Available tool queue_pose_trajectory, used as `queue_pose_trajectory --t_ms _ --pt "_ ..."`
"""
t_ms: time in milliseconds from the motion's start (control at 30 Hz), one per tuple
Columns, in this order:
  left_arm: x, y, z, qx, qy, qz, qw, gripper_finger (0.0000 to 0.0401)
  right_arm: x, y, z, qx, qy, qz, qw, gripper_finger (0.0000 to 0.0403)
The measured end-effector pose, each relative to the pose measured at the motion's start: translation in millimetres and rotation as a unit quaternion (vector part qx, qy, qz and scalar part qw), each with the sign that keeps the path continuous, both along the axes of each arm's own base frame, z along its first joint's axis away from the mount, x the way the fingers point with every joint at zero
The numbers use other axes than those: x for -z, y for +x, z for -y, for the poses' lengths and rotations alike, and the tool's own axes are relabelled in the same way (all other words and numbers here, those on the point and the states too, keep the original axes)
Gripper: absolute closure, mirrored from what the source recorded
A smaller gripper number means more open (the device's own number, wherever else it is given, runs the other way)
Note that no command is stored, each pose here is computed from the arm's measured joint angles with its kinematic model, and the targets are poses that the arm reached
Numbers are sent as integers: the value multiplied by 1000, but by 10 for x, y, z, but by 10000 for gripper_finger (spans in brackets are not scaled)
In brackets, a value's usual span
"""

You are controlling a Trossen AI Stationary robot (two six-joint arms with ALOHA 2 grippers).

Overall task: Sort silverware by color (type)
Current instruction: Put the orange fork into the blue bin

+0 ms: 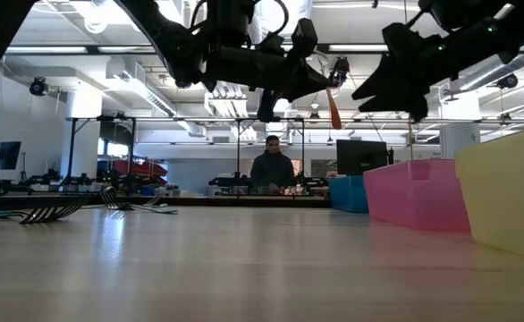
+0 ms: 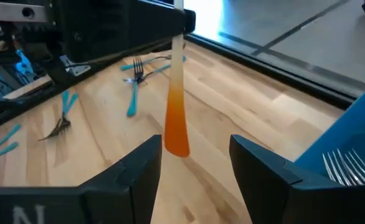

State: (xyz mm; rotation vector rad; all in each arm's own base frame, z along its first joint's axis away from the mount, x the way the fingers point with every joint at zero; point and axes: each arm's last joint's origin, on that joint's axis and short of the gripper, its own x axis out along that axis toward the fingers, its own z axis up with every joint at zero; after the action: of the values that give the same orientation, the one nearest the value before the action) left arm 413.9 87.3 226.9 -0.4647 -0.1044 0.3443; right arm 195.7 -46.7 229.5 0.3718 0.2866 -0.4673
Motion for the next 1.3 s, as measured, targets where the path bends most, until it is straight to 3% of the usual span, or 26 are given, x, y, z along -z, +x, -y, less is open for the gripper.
queue_pose_trajectory --t_ms 667,1067,1167,1300 --pt "9 3 19 -5 3 -6 1000 401 -8 307 35 -43 28 -17 999 224" --pt "81 1 90 -42 -3 -52 998 401 -73 204 33 -19 5 -29 999 225" --pt "18 -1 196 -35 23 -55 998 401 -44 138 55 11 -3 -62 998 225" --pt "-104 8 390 26 104 -46 993 401 -10 105 57 11 3 -84 996 225"
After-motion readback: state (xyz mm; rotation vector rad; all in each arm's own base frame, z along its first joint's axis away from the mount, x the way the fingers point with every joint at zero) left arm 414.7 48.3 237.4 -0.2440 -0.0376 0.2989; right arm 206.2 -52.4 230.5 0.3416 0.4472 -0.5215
